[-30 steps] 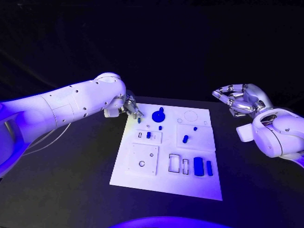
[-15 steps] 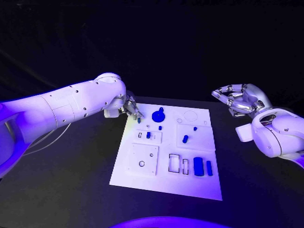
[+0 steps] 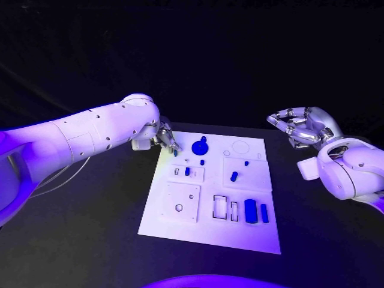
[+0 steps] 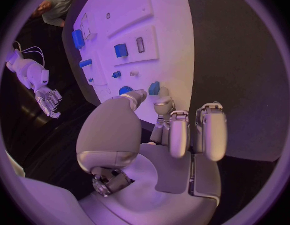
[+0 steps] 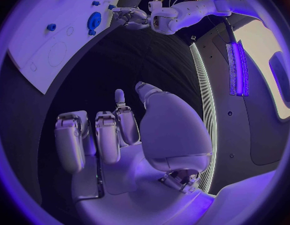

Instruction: Assemble the parts on the task board

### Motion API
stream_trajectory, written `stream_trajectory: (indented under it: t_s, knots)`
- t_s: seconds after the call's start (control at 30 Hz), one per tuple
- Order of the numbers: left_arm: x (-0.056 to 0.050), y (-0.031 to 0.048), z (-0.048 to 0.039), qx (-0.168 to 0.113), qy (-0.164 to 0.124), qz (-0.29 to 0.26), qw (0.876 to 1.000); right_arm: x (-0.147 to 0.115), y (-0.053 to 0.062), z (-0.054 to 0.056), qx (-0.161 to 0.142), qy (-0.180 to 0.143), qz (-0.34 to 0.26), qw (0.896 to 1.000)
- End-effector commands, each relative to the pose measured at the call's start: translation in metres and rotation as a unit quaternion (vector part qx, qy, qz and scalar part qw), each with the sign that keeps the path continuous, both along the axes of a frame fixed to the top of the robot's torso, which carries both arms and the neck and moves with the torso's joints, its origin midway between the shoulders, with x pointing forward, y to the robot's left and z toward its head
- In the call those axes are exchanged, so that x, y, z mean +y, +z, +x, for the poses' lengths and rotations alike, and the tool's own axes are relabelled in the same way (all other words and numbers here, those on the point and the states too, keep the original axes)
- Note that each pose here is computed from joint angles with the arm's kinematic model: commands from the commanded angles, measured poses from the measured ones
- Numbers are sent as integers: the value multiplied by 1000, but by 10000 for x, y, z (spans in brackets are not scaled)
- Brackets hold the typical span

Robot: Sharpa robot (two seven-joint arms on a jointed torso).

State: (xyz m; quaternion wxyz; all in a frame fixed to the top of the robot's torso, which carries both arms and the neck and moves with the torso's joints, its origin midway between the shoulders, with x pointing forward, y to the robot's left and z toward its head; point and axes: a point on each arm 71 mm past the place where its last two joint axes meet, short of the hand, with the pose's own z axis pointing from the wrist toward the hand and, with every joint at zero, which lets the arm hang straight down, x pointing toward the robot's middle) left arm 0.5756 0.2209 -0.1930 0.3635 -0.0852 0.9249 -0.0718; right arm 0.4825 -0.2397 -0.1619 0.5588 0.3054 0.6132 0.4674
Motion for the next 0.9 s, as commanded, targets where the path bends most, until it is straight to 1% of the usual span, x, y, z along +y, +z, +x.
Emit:
stream_trajectory:
  t_s: [0.03,0.33,0.6,0.9]
  knots:
    - [-21,-1,-1,2,-2,-9,1000,15,1,-6,-2,8,0,1000]
    - [-18,3,4,-3,1,-18,1000,16,1,-5,-2,7,0,1000]
    - [-25,1,-1,0,5,-38,999,15,2,-5,-3,7,0,1000]
    - [16,12,-20,-7,20,-57,998,12,2,-3,-3,7,0,1000]
